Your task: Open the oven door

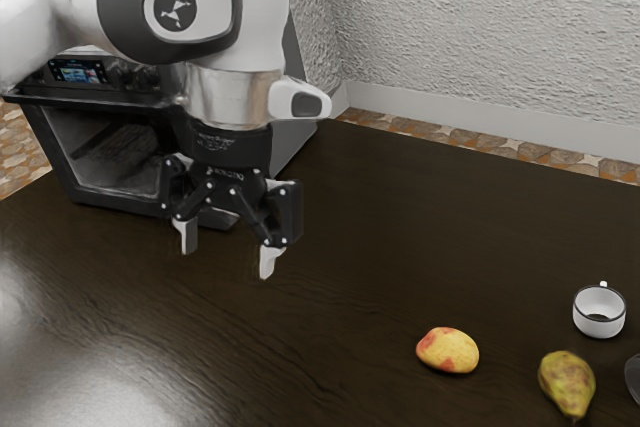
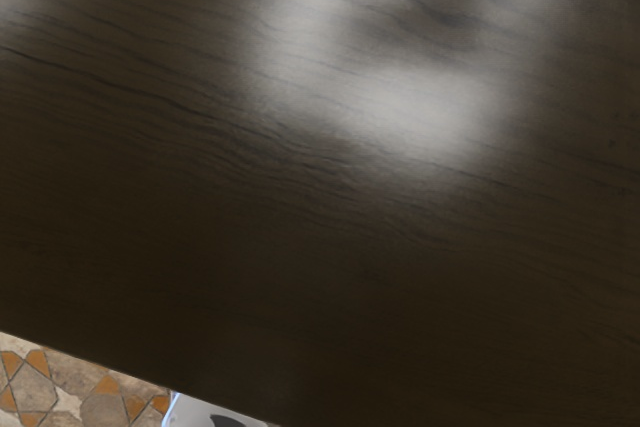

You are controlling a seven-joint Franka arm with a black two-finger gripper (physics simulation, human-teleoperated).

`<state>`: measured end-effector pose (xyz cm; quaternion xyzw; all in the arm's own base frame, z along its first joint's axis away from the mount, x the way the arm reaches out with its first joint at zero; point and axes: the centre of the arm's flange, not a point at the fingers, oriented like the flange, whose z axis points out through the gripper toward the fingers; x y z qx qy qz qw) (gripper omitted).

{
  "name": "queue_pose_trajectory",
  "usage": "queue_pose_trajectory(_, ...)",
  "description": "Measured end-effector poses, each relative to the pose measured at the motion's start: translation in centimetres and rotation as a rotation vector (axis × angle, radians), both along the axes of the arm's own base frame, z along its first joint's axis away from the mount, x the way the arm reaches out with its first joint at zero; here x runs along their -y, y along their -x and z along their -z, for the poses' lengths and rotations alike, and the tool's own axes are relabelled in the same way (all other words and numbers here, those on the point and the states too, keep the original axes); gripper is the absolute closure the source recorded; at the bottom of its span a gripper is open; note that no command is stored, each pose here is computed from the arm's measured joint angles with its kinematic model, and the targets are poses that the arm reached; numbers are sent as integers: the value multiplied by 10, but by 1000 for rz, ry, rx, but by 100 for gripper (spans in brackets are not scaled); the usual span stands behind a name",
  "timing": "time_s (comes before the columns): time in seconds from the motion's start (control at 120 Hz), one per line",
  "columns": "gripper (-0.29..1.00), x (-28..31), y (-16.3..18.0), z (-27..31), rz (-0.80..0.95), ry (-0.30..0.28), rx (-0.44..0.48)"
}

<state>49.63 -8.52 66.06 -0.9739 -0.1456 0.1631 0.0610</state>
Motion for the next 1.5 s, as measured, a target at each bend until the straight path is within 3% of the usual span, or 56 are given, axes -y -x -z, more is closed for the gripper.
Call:
queue_pose_trajectory(0.142,0,-10,-8,-15,-120,-9,127)
queue_pose_trajectory(0.2,0,-25,-13,-17,-181,-57,162)
queue_pose_trajectory(0.292,0,-60,9,-58,-308,-85,275)
queue_pose_trajectory(0.325,0,-104,18,-63,-408,-84,312)
queue_pose_trajectory(0.425,0,-325,74,-56,-892,-126,420)
queue_pose_trajectory(0.5,0,-389,92,-49,-1060,-170,479)
queue_pose_trajectory(0.758,0,-396,32,-35,-989,-145,735)
queue_pose_trajectory(0.9,0,-387,22,-44,-1003,-35,877)
queue_pose_trajectory(1.0,0,-390,22,-41,-1080,34,922)
queue_pose_trajectory(1.083,0,-393,16,-38,-1136,59,947)
queue_pose_trajectory(1.283,0,-412,3,-21,-1238,62,978)
queue_pose_trajectory(1.5,0,-442,13,-16,-1329,39,1006)
